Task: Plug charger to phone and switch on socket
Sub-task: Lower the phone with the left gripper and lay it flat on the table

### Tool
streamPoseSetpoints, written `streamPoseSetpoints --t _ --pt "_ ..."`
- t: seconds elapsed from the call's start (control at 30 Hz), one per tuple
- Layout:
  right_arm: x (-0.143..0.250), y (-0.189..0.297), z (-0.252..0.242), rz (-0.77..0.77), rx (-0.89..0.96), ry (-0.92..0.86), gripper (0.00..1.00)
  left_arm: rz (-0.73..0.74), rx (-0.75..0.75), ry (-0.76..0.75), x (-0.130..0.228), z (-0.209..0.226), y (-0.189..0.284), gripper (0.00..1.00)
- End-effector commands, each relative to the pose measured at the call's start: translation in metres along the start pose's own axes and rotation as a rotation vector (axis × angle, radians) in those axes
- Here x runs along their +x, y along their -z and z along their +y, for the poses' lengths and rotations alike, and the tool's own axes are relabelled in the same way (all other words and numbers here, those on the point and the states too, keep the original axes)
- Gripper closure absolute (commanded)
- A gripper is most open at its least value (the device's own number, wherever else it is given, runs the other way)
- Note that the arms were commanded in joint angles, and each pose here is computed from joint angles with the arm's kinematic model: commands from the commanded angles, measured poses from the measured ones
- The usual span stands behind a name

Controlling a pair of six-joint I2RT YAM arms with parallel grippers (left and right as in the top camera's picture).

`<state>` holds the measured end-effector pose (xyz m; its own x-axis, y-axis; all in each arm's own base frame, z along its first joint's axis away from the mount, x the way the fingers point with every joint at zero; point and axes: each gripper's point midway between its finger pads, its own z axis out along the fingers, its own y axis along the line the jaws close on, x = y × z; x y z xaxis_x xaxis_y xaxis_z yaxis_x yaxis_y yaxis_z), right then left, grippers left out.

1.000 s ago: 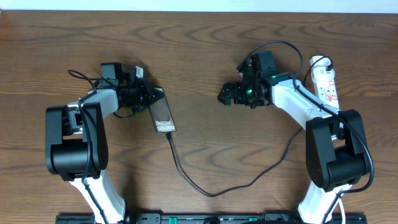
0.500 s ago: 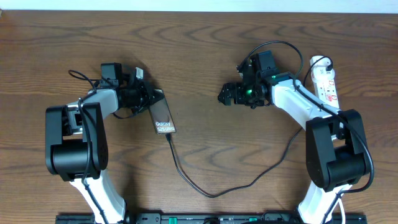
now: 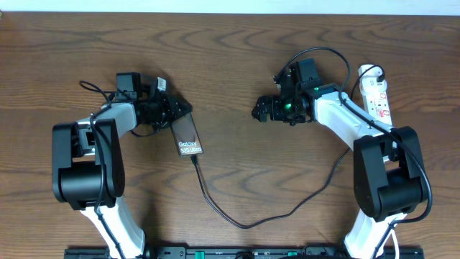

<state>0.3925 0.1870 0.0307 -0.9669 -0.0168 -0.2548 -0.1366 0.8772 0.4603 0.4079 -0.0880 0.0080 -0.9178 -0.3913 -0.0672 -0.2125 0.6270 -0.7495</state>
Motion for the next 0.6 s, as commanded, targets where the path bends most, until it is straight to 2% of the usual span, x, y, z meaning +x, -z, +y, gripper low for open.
streamPoseSetpoints --t 0.0,0.27,0.57 --pt "-0.005 0.008 0.007 -0.023 -0.007 0.022 0.01 0.011 -0.074 0.032 0.007 0.020 -0.004 0.67" --pt "-0.005 0.008 0.007 -0.023 -0.007 0.022 0.01 0.024 -0.082 0.046 0.011 0.022 -0.004 0.44" --pt "-0.004 0.008 0.007 -0.020 -0.006 0.021 0.01 0.017 -0.281 0.098 0.018 0.058 0.003 0.33"
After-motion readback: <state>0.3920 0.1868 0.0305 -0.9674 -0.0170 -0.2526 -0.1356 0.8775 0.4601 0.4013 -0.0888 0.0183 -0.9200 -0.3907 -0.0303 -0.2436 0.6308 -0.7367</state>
